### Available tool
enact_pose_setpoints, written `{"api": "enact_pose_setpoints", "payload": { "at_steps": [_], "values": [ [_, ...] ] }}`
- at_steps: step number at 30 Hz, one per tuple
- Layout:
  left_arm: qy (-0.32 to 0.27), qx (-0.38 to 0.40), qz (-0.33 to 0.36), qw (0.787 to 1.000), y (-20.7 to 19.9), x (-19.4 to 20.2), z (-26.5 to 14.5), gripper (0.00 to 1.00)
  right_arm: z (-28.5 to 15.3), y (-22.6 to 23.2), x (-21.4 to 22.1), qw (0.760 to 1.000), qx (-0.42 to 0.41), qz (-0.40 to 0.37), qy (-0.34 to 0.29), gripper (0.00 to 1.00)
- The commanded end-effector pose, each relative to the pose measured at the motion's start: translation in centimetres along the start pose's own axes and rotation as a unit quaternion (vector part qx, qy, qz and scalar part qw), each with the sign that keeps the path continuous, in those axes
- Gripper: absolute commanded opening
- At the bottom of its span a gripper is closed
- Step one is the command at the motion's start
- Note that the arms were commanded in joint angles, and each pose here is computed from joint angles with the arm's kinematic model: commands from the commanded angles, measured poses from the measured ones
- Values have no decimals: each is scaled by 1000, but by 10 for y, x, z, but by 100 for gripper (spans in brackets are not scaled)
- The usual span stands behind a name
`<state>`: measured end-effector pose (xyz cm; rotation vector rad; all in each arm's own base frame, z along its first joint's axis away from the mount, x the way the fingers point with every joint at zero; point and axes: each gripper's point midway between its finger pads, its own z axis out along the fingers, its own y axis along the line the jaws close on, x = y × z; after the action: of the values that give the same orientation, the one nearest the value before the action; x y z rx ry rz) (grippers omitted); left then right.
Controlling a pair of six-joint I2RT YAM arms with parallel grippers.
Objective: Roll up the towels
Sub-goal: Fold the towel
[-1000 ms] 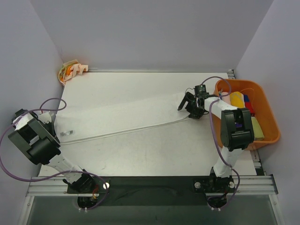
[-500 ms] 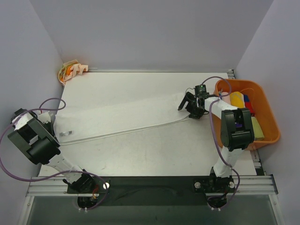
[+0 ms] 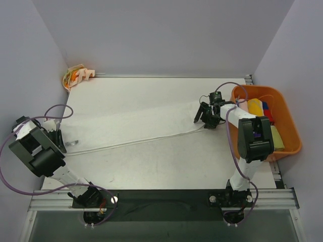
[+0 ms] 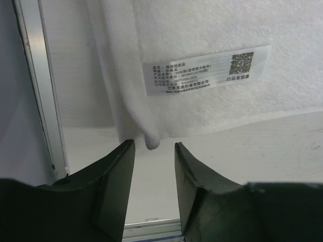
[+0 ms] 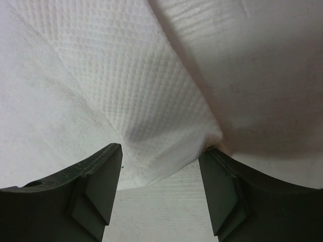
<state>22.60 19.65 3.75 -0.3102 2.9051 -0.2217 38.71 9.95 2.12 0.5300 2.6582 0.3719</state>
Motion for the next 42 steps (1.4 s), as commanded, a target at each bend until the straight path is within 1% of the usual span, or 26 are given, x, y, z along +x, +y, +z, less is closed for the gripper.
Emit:
{"api": "enact_pose_setpoints", "payload": {
  "at_steps": [1,3,6,7,9,10,11,12,13,15,16,17,18,21,24,25,26,27,28,30,31,32,38,39,41,42],
  "values": [
    [-75,3,81,994,-17,-34,-25,49,-34,-5,1,997,35,-65,7,61],
    [-89,-5,114,989,-34,-41,-33,51,-45,-1,0,994,40,-102,8,61],
    [-103,-17,128,986,-48,-48,-42,51,-64,-2,-6,988,60,-142,14,59],
    [-108,-21,129,986,-50,-52,-44,51,-69,-5,-2,986,67,-151,26,57],
    [-116,-26,127,985,-53,-59,-49,51,-79,1,-9,982,70,-175,10,57],
    [-118,-24,132,984,-57,-62,-49,51,-83,0,-10,977,75,-199,7,56],
    [-120,-21,130,984,-59,-65,-49,51,-86,-3,-15,973,91,-214,-4,55],
    [-119,-17,131,984,-62,-66,-47,50,-90,2,-15,969,88,-231,-12,54],
    [-119,-13,135,984,-67,-69,-44,51,-91,5,-19,964,94,-246,-28,50],
    [-112,-2,129,985,-71,-68,-36,50,-87,12,-18,964,81,-253,-27,45],
    [-111,0,128,986,-73,-69,-32,50,-84,16,-16,965,75,-252,-23,39],
    [-107,8,124,986,-76,-69,-27,50,-79,20,-12,965,66,-254,-13,36],
    [-104,10,121,987,-76,-67,-24,50,-69,17,-9,964,76,-254,-2,34],
    [-100,13,115,988,-77,-66,-18,50,-48,10,-6,962,93,-255,19,34],
    [-101,15,118,988,-78,-64,-18,49,-34,3,-12,954,114,-277,19,36],
    [-101,15,118,988,-78,-63,-17,50,-32,3,-21,952,122,-282,5,40],
    [-100,17,118,988,-79,-63,-16,50,-30,2,-24,949,124,-289,5,43],
    [-99,19,117,988,-79,-62,-15,50,-27,1,-27,945,123,-304,8,47],
    [-100,19,120,988,-79,-62,-15,50,-27,6,-32,944,113,-309,1,57],
    [-100,19,122,987,-79,-62,-16,50,-28,6,-42,944,94,-317,-5,68],
    [-99,20,125,987,-80,-60,-15,50,-29,16,-43,948,62,-314,-6,68],
    [-102,20,125,987,-80,-60,-17,50,-29,17,-45,945,53,-323,-6,69],
    [-107,30,124,986,-84,-62,-17,51,-27,18,-72,946,53,-318,-21,64],
    [-108,31,122,986,-85,-62,-17,51,-19,14,-67,947,57,-316,-3,64],
    [-108,35,118,986,-85,-63,-16,51,-10,15,-65,948,54,-312,10,64],
    [-107,36,119,986,-86,-63,-16,51,-7,14,-61,950,51,-309,21,65]
  ]
}}
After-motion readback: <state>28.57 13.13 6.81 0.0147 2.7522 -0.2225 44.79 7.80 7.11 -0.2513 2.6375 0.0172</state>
